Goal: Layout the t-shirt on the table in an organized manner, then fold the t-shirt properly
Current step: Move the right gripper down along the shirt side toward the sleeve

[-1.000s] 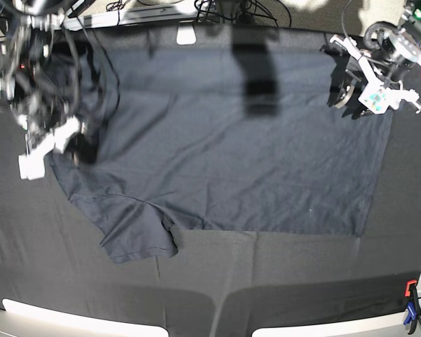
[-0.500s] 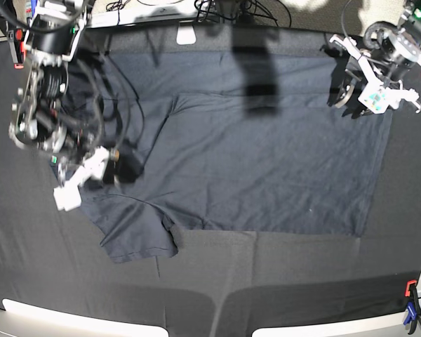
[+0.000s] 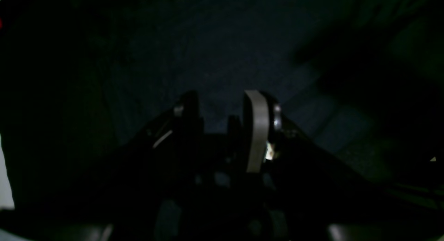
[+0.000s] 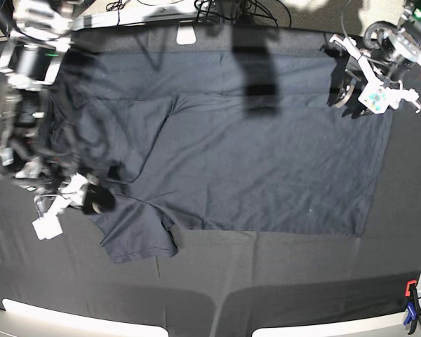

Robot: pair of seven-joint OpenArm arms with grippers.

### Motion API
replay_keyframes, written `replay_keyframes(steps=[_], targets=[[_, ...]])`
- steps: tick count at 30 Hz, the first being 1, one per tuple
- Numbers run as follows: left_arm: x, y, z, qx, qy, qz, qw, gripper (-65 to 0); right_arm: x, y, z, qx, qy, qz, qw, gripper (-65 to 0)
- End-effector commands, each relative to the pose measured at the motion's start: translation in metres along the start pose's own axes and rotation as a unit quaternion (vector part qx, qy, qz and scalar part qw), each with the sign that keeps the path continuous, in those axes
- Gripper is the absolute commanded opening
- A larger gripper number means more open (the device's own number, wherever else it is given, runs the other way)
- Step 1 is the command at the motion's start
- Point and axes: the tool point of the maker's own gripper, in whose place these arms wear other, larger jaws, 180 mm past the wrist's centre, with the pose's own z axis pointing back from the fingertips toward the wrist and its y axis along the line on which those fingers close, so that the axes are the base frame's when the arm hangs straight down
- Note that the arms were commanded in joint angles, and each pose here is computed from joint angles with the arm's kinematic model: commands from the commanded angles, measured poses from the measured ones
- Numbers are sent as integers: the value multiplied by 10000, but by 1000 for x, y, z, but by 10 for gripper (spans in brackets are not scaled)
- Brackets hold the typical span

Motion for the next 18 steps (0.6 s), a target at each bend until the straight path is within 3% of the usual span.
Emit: replay_keyframes(steps=[1,7,18], targets=[[10,2,3,8,-186,-47,9998,-451,13,5,8,44,-79,312,9995,-377],[10,2,3,23,-162,-78,9998,-451,-19,44,20,188,595,1243,9903,-377],[10,2,3,22,-170,-74,9998,-451,-87,78,56,124,1453,1989,9691,-377]])
